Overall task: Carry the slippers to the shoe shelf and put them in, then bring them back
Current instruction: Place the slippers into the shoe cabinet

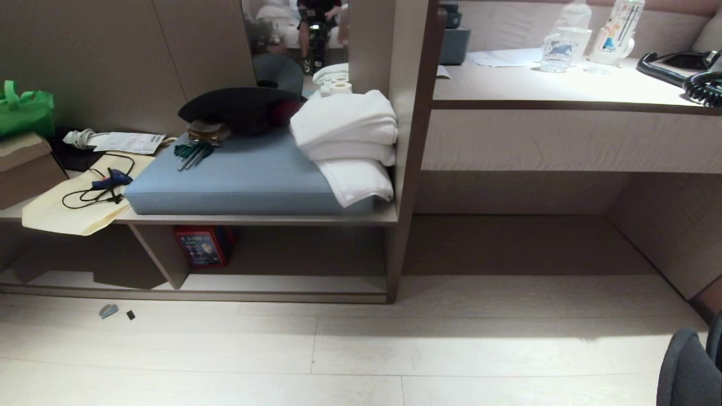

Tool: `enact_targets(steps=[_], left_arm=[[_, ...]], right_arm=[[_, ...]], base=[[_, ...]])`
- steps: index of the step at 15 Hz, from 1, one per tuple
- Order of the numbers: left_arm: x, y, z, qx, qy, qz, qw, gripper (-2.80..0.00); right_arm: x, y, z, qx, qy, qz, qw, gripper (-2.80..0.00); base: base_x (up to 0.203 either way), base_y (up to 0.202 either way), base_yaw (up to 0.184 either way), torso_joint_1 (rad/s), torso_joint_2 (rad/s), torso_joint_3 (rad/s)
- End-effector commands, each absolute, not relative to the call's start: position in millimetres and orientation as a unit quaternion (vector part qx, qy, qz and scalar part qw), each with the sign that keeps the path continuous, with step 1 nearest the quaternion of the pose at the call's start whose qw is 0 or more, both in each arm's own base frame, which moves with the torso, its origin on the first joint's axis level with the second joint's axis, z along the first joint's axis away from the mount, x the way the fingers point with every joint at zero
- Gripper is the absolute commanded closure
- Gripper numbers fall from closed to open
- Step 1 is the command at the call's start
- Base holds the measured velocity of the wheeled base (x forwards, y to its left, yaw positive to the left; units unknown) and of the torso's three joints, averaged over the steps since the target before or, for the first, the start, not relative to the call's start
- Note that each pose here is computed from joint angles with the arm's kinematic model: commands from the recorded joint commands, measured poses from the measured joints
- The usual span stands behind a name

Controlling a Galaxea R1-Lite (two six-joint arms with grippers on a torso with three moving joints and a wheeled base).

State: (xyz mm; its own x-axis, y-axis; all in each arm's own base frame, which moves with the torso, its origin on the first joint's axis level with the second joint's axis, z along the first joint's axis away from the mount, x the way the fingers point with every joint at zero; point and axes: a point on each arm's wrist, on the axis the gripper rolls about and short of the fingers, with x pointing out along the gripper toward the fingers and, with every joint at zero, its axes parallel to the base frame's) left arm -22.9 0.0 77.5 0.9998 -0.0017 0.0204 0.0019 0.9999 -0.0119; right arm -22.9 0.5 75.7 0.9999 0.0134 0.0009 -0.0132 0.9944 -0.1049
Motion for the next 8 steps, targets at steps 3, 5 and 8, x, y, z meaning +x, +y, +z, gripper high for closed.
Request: enact_targets(steps=[3,5,8], left_arm=[[-22.2,0.0,75.4,-0.007,-0.006,-0.001,1.000,0.00],[-22.2,0.0,75.4,-0.007,-0.006,-0.001,1.000,0.00],[-22.2,0.0,75.4,-0.005,-0.006,-0.001,1.000,0.00]], right_arm=[[-22.7,0.5,75.5,-0.053,0.000,0.007,0.999,0.00],[-22.8,0.5,75.9,-0.053,0.000,0.007,0.999,0.00],[-22.8,0.5,75.9,-0.054,0.000,0.007,0.999,0.00]], base=[[0.000,0.000,0.000,0.000,0.00,0.200],[0.000,0.000,0.000,0.003,0.00,0.194],[0.000,0.000,0.000,0.004,0.00,0.136]])
